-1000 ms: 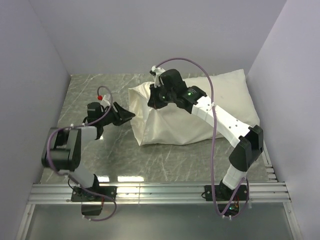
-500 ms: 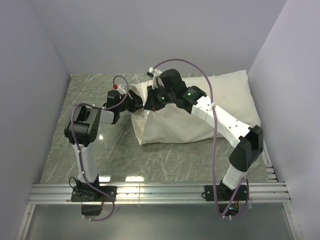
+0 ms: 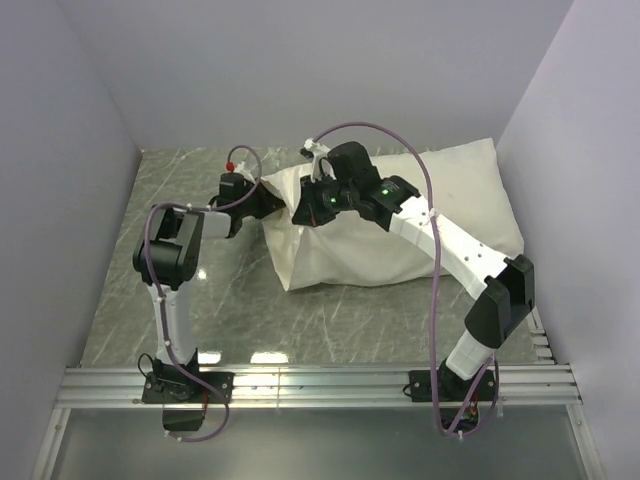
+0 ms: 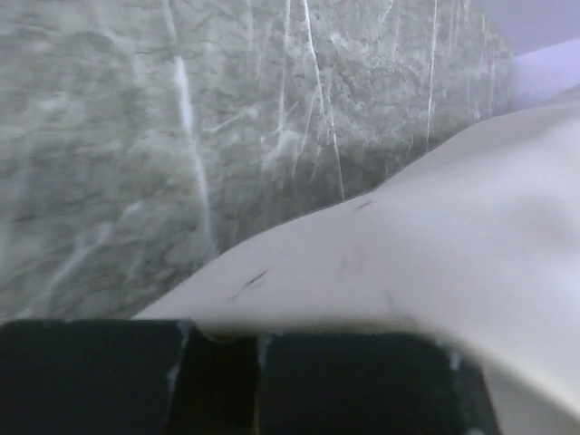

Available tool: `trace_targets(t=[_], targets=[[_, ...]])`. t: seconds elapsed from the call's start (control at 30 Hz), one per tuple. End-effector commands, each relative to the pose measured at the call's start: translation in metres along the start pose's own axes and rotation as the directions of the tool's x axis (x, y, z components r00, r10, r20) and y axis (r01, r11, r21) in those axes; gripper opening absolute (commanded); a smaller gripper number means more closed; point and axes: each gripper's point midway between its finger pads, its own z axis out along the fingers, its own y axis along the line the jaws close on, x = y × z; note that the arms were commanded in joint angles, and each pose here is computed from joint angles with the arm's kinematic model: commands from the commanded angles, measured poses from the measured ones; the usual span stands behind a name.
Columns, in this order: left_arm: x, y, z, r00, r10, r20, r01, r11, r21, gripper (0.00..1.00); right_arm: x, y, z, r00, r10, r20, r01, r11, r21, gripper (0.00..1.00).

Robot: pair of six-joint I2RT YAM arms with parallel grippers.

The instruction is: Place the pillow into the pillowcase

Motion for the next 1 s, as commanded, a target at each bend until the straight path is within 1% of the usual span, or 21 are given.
trace_targets(t=[0.0,0.03,0.07,0.1,0.13,0.17,0.2,0.23,0.27,0.37,0.43,0.5,0.57,0.6,0.7,0.77,0.83,0.87,0.9,0.93,0.97], targets=[[-0.044,-0.030,-0.040,0.997,0.047,0.061,-0.054,0.992,0.117,0.00,-0.005,-0.013,0.001,0.999,-0.033,0.036,0.032,0.999,0.032,0.00],[-0.042,-0.025,-0.058,0.998,0.039,0.049,-0.046,0.990,0.133,0.00,0.000,-0.023,0.009,0.999,-0.036,0.019,0.035,0.998,0.049,0.00],[-0.061,-0.046,-0.082,0.993,0.070,0.098,-0.086,0.981,0.173,0.00,0.004,-0.032,0.017,0.999,-0.032,0.004,0.031,0.997,0.068,0.00],[-0.068,-0.051,-0.096,0.991,0.076,0.113,-0.096,0.977,0.191,0.00,0.015,-0.052,0.034,0.999,-0.007,-0.038,0.011,0.995,0.101,0.00],[-0.078,-0.048,-0.116,0.990,0.068,0.126,-0.093,0.975,0.203,0.00,0.016,-0.061,0.042,0.999,0.006,-0.045,0.000,0.993,0.116,0.00],[-0.092,-0.067,-0.139,0.983,0.075,0.167,-0.113,0.965,0.235,0.00,0.019,-0.070,0.049,0.998,0.023,-0.057,-0.015,0.992,0.124,0.00],[-0.105,-0.069,-0.155,0.978,0.070,0.197,-0.117,0.964,0.240,0.00,0.028,-0.086,0.062,0.995,0.053,-0.086,-0.041,0.990,0.136,0.00],[-0.118,-0.067,-0.173,0.971,0.064,0.230,-0.120,0.964,0.238,0.00,0.027,-0.091,0.067,0.995,0.054,-0.089,-0.041,0.989,0.141,0.00],[-0.125,-0.088,-0.195,0.961,0.096,0.261,-0.169,0.946,0.277,0.00,0.029,-0.096,0.072,0.993,0.058,-0.101,-0.043,0.988,0.146,0.00],[-0.130,-0.109,-0.225,0.938,0.143,0.315,-0.239,0.927,0.290,0.00,0.033,-0.104,0.086,0.990,0.081,-0.118,-0.063,0.986,0.153,0.00],[-0.124,-0.114,-0.225,0.942,0.142,0.303,-0.240,0.917,0.318,0.00,0.027,-0.102,0.091,0.990,0.084,-0.110,-0.068,0.988,0.141,0.00],[-0.110,-0.110,-0.215,0.965,0.119,0.234,-0.195,0.921,0.336,0.00,0.017,-0.101,0.091,0.993,0.084,-0.086,-0.073,0.989,0.132,0.00],[-0.091,-0.104,-0.201,0.980,0.113,0.163,-0.164,0.923,0.347,0.00,-0.002,-0.093,0.086,0.996,0.080,-0.042,-0.075,0.991,0.110,0.00],[-0.073,-0.103,-0.194,0.986,0.119,0.117,-0.154,0.918,0.366,0.00,-0.019,-0.086,0.079,0.998,0.062,-0.003,-0.061,0.993,0.097,0.00],[-0.051,-0.092,-0.180,0.983,0.175,0.059,-0.184,0.918,0.351,0.00,-0.048,-0.071,0.064,0.997,0.034,0.063,-0.038,0.997,0.068,0.00],[-0.044,-0.084,-0.176,0.984,0.175,0.030,-0.175,0.925,0.338,0.00,-0.058,-0.072,0.058,0.996,0.006,0.091,-0.015,0.996,0.092,0.00],[-0.037,-0.081,-0.177,0.983,0.182,-0.014,-0.167,0.926,0.338,0.00,-0.057,-0.066,0.052,0.997,-0.058,0.060,0.053,0.994,0.091,0.01],[-0.037,-0.083,-0.178,0.982,0.188,-0.016,-0.172,0.924,0.340,0.00,-0.052,-0.059,0.050,0.996,-0.082,0.033,0.080,0.994,0.071,0.13],[-0.034,-0.083,-0.180,0.982,0.190,-0.021,-0.172,0.924,0.341,0.00,-0.039,-0.047,0.044,0.994,-0.109,-0.023,0.110,0.992,0.053,0.47],[-0.030,-0.085,-0.184,0.979,0.202,-0.033,-0.178,0.917,0.357,0.00,-0.030,-0.042,0.040,0.979,-0.194,-0.061,0.197,0.979,0.042,0.63],[-0.025,-0.084,-0.186,0.979,0.195,-0.060,-0.161,0.920,0.356,0.00,-0.019,-0.037,0.037,0.962,-0.251,-0.105,0.255,0.966,0.034,0.75]])
